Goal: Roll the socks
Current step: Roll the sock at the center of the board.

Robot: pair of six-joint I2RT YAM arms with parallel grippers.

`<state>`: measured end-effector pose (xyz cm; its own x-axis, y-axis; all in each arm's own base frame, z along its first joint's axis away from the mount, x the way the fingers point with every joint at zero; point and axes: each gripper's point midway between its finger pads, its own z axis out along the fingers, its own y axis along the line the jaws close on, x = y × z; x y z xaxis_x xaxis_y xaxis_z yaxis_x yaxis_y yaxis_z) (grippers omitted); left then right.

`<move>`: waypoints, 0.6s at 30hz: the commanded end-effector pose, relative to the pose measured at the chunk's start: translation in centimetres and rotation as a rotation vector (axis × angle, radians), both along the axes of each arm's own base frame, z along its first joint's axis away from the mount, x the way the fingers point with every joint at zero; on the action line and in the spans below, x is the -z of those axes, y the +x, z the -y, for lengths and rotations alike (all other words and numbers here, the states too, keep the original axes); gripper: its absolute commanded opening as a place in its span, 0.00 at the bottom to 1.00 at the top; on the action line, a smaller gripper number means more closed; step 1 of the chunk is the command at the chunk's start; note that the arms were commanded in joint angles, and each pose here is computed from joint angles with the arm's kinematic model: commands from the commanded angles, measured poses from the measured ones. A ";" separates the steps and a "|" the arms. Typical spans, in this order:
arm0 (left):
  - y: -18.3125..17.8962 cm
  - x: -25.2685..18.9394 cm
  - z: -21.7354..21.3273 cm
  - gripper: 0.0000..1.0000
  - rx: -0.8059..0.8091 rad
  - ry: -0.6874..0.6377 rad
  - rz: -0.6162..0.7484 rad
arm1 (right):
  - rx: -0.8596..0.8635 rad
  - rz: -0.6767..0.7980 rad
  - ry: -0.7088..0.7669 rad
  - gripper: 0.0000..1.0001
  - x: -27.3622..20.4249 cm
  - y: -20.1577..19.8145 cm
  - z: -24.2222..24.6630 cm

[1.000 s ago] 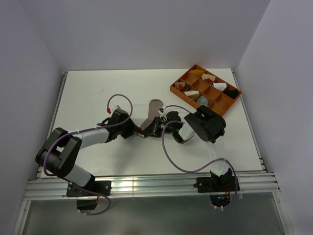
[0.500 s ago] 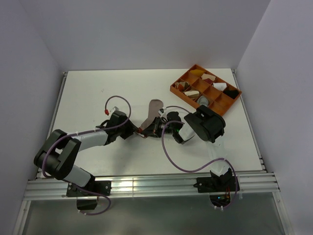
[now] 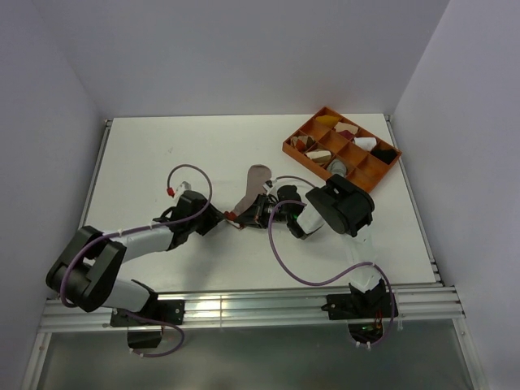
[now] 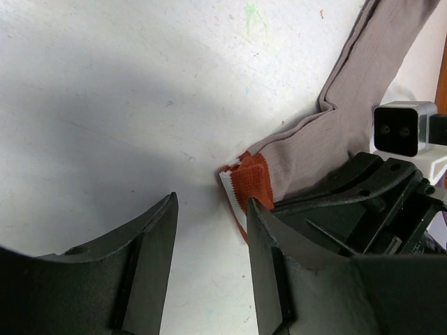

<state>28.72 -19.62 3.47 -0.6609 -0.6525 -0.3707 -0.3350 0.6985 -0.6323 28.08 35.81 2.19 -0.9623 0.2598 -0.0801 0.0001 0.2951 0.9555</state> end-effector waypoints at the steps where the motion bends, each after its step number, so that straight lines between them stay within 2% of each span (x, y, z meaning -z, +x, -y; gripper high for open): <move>1: 0.7 -0.3 0.7 0.49 -0.009 -0.036 0.024 | 0.010 -0.117 -0.112 0.00 4.5 -1.5 1.5; 10: 1.5 0.3 1.5 0.49 0.020 -0.035 0.033 | 0.008 -0.121 -0.118 0.00 4.8 -1.5 1.6; 18: 0.6 2.1 2.2 0.45 0.074 -0.021 -0.047 | 0.013 -0.116 -0.127 0.00 4.7 -1.4 1.7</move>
